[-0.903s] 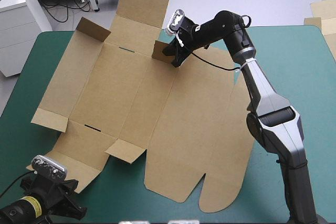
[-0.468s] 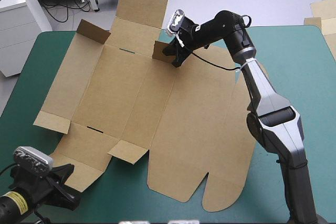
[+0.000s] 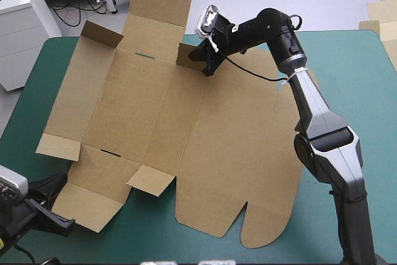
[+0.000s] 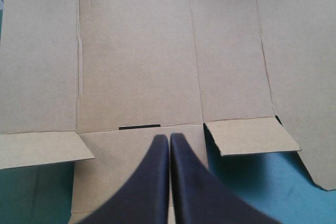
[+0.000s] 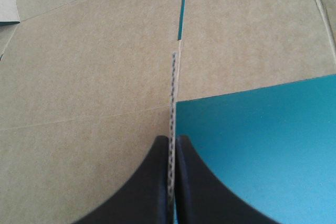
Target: Fold the box
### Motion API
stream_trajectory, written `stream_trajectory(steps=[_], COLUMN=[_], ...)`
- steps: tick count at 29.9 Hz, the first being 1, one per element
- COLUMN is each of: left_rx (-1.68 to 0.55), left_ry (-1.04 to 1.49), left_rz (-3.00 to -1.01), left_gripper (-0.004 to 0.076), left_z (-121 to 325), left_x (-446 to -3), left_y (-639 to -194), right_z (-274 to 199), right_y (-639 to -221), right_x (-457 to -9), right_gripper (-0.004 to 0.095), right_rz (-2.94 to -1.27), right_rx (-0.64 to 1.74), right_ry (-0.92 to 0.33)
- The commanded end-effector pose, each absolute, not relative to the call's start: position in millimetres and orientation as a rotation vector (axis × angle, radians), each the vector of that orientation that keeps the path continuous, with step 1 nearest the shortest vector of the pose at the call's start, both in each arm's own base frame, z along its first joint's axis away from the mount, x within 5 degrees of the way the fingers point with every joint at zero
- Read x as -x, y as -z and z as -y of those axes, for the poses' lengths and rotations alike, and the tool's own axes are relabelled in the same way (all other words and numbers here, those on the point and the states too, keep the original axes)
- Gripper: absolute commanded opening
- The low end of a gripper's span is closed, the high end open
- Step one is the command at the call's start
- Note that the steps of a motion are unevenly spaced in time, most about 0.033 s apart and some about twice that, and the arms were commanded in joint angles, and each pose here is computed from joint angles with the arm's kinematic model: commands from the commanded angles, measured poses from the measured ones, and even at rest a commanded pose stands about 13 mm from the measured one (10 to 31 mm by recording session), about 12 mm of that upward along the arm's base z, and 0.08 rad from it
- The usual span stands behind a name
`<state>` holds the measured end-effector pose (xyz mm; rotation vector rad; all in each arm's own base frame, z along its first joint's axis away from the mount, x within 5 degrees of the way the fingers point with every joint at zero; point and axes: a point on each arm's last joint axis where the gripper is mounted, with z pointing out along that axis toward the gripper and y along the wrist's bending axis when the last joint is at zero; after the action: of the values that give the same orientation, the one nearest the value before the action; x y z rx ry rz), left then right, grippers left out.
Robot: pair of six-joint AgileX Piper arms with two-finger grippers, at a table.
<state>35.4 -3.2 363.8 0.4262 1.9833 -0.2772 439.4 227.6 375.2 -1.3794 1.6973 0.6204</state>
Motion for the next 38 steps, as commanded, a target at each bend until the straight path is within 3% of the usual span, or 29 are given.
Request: stream_trajectory(steps=[1,6,28,38], left_rx=[-0.413,-0.413,-0.412,-0.412], left_ry=[0.302,0.286,0.248,0.205], left_rz=[-1.874,-1.867,-1.857,-1.845], left_gripper=[-0.0010,-0.0010,-0.0010,-0.0010], left_z=[5,4,2,0], left_x=[-38,-38,-40,-41], left_y=[-380,-381,-381,-382], right_z=[-217,-211,-260,-278], right_y=[-434,-441,-441,-379], right_x=[-408,-405,-372,-376], right_gripper=[-0.0021,-0.0021,-0.0021,-0.0021], right_rz=[-1.547,-1.575,-1.547,-1.660], right_rx=[1.365,1.365,1.460,1.642], right_ry=[-0.598,-0.508,-0.554,-0.583])
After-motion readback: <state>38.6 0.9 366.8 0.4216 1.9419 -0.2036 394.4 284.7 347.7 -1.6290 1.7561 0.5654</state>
